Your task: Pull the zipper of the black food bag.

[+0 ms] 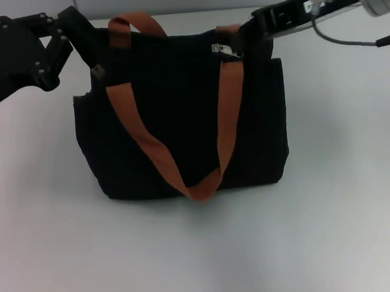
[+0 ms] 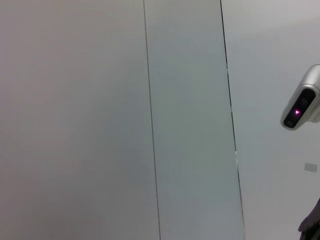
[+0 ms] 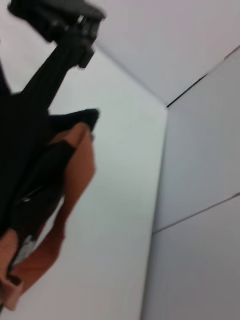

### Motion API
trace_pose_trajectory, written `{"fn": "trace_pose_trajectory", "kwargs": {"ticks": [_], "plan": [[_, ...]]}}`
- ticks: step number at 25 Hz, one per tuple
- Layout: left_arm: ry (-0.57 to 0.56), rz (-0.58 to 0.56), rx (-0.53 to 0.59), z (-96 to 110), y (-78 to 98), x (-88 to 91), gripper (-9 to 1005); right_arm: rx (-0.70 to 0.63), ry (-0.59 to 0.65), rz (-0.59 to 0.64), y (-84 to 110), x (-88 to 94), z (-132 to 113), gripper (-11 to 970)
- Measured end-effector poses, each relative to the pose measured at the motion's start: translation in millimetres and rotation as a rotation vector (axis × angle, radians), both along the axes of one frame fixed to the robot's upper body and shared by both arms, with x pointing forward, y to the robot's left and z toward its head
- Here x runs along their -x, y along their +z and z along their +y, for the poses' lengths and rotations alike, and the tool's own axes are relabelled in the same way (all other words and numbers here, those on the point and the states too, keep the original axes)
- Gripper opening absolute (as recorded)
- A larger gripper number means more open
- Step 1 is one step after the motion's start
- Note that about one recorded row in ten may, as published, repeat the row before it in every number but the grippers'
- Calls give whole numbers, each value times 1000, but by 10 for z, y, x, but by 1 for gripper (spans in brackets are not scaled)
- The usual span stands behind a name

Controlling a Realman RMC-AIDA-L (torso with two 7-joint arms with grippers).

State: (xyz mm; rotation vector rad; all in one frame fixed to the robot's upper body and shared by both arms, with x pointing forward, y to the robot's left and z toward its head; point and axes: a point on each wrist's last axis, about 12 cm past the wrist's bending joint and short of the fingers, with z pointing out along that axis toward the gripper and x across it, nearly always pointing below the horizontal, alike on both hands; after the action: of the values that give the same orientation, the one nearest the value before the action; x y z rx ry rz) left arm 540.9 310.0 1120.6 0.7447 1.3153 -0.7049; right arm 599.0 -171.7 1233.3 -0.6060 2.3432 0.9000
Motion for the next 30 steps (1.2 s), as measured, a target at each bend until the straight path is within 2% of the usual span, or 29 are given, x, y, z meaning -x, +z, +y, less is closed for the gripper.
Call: {"fn": "trace_pose_trajectory", "kwargs": {"ticks": [5, 10, 12, 16, 17, 18, 21, 26, 27, 28, 30], "plan": [[-3, 0, 0, -7, 0, -3, 23, -171, 42, -102, -33, 58, -250, 17], [-12, 12, 13, -13, -5, 13, 23, -367, 101, -292, -97, 158, -513, 175], [-20, 20, 20, -19, -4, 19, 23, -469, 134, -401, -228, 245, -626, 252], [-24, 32, 27, -22, -7, 21, 22, -537, 185, -479, -383, 355, -699, 406], [-25, 36, 28, -22, -7, 21, 22, -560, 238, -538, -491, 451, -749, 452], [-26, 40, 30, -23, -8, 21, 22, -560, 238, -538, -491, 451, -749, 498], [-28, 48, 34, -25, -10, 22, 22, -581, 324, -625, -684, 619, -799, 636], [-42, 63, 34, -49, -24, 28, 22, -567, 411, -705, -1079, 884, -836, 797], [-49, 72, 32, -55, -30, 32, 22, -544, 442, -716, -1234, 989, -828, 829], [-49, 72, 32, -55, -30, 32, 22, -544, 442, -716, -1234, 989, -828, 829], [-52, 84, 29, -42, -33, 35, 23, -517, 476, -715, -1371, 1089, -810, 829]]}}
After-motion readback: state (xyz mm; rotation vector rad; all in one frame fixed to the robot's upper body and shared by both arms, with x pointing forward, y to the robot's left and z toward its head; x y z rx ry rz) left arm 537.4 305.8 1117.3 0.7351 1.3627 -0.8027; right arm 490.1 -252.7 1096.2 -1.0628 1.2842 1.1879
